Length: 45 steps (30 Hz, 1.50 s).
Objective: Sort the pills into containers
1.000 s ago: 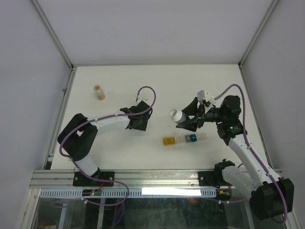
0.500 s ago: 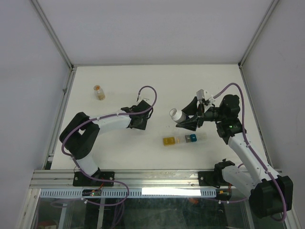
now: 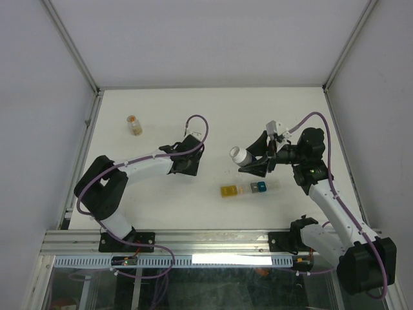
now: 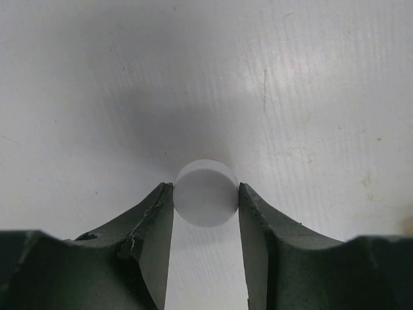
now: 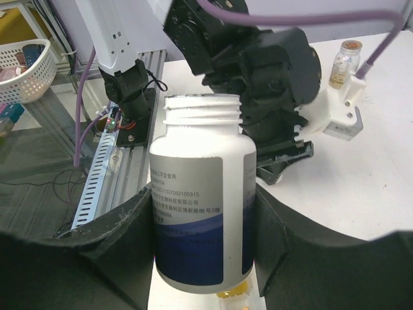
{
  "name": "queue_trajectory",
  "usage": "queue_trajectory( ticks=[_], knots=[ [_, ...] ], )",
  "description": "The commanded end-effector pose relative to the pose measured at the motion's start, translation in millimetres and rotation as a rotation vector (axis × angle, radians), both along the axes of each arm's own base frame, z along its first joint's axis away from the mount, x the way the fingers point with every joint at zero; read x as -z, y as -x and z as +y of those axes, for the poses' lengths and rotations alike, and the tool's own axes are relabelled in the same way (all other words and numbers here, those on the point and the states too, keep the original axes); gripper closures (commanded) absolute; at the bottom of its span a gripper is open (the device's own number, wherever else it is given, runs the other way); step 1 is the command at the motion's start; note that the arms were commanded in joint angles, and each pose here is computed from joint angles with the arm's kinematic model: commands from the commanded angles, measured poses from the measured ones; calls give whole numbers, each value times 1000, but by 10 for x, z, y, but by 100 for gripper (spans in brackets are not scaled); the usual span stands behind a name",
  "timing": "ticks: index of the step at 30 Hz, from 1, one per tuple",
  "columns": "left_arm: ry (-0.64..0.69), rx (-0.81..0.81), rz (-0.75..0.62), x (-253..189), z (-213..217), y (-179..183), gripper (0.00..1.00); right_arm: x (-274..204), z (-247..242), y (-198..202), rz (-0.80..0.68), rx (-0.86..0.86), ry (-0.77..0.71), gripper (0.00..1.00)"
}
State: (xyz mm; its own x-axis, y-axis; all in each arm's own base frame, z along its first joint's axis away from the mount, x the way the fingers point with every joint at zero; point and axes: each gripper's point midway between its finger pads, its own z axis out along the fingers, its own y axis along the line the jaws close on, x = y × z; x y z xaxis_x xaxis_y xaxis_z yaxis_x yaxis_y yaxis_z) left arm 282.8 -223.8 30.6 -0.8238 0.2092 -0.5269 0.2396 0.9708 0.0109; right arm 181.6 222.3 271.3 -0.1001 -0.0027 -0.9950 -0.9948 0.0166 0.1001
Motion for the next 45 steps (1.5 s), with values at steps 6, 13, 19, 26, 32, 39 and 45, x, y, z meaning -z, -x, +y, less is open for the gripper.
queue_trajectory(
  ticks=[6,13,19,26,32,39,45],
  knots=[
    [392,121,-163,-902,-443,57,75,-80,-37,-55,-29,4,-7,100],
    [721,281,-266,-1579,-749,322,76,-47,-76,-105,-16,15,-4,100],
    [970,439,-233,-1875,-965,691,76,-40,-116,-114,-17,15,-3,100],
    [1180,590,-265,-2264,-1068,956,76,-25,-150,-129,-18,19,-2,100],
    [1244,644,-292,-2452,-1073,1046,76,-25,-173,-136,-21,19,-2,100],
    [1269,668,-328,-2597,-1031,1105,76,-18,-176,-138,-23,15,-2,100],
    [1281,674,-342,-2664,-1010,1126,76,-8,-179,-139,-21,15,-1,100]
  ],
)
